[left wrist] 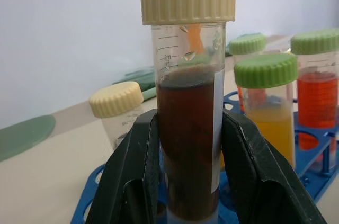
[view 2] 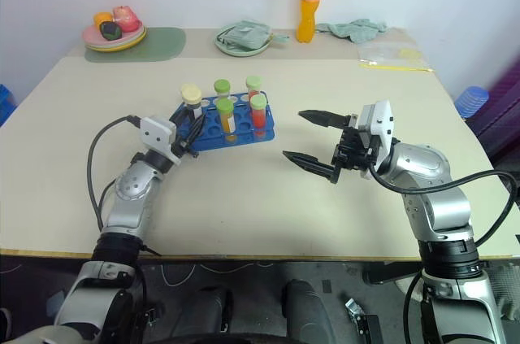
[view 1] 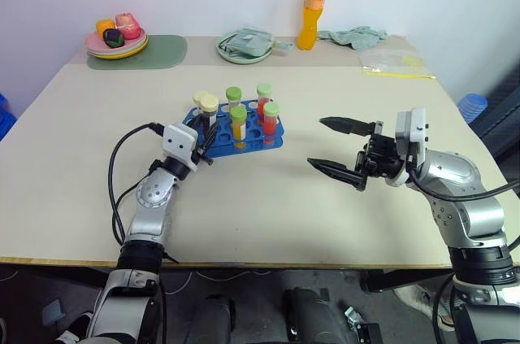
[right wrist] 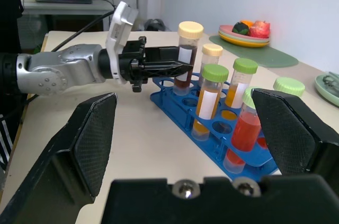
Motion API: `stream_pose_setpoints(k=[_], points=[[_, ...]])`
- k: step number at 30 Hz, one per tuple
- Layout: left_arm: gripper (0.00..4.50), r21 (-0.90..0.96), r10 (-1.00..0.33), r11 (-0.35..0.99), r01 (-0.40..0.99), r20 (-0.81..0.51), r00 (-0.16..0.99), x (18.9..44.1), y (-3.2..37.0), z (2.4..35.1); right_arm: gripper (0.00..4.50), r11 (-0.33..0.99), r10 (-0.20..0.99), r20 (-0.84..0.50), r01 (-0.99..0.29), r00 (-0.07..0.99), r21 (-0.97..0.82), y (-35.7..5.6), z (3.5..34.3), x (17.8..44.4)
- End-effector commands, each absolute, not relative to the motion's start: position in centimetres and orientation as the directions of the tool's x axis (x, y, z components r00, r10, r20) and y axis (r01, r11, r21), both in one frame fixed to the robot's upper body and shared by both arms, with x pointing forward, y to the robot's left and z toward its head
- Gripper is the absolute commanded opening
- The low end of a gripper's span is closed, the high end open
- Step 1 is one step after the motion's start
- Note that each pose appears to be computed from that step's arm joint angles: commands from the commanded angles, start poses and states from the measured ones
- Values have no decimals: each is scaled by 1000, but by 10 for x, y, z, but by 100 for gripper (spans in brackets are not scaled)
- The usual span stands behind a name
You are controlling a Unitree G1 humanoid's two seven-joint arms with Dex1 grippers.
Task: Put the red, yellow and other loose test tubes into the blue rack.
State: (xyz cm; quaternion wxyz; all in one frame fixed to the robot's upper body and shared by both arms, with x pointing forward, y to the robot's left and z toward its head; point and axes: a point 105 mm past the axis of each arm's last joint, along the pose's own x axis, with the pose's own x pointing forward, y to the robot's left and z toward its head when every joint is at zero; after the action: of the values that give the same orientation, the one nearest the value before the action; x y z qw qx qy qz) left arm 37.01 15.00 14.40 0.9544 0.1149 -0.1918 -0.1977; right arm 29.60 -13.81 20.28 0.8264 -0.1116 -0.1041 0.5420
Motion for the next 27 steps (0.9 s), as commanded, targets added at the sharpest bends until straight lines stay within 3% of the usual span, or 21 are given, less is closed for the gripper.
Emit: stream_pose_setpoints(k=[1,6,10,13,17,21,27], points=[[169,293,-430,893,341,337,838,366,147,149,450,404,912,72,-847,405,-345,-145,215,295],[169,264,-414,904,337,341,844,365,146,149,450,406,910,69,-845,409,-347,-146,215,296],[169,80,-324,945,316,328,887,374,161,145,450,408,909,68,-845,411,-347,-146,214,296],[252,-20,-308,942,335,343,887,375,166,148,450,407,910,69,-845,410,-346,-145,214,296],[446,6,-317,941,337,357,879,374,166,154,450,406,910,71,-846,408,-347,-145,214,297],[446,42,-338,936,349,378,862,367,170,163,450,404,912,74,-848,404,-344,-144,214,296],[446,78,-335,941,328,333,881,350,208,169,450,406,911,77,-851,405,-334,-144,210,299]])
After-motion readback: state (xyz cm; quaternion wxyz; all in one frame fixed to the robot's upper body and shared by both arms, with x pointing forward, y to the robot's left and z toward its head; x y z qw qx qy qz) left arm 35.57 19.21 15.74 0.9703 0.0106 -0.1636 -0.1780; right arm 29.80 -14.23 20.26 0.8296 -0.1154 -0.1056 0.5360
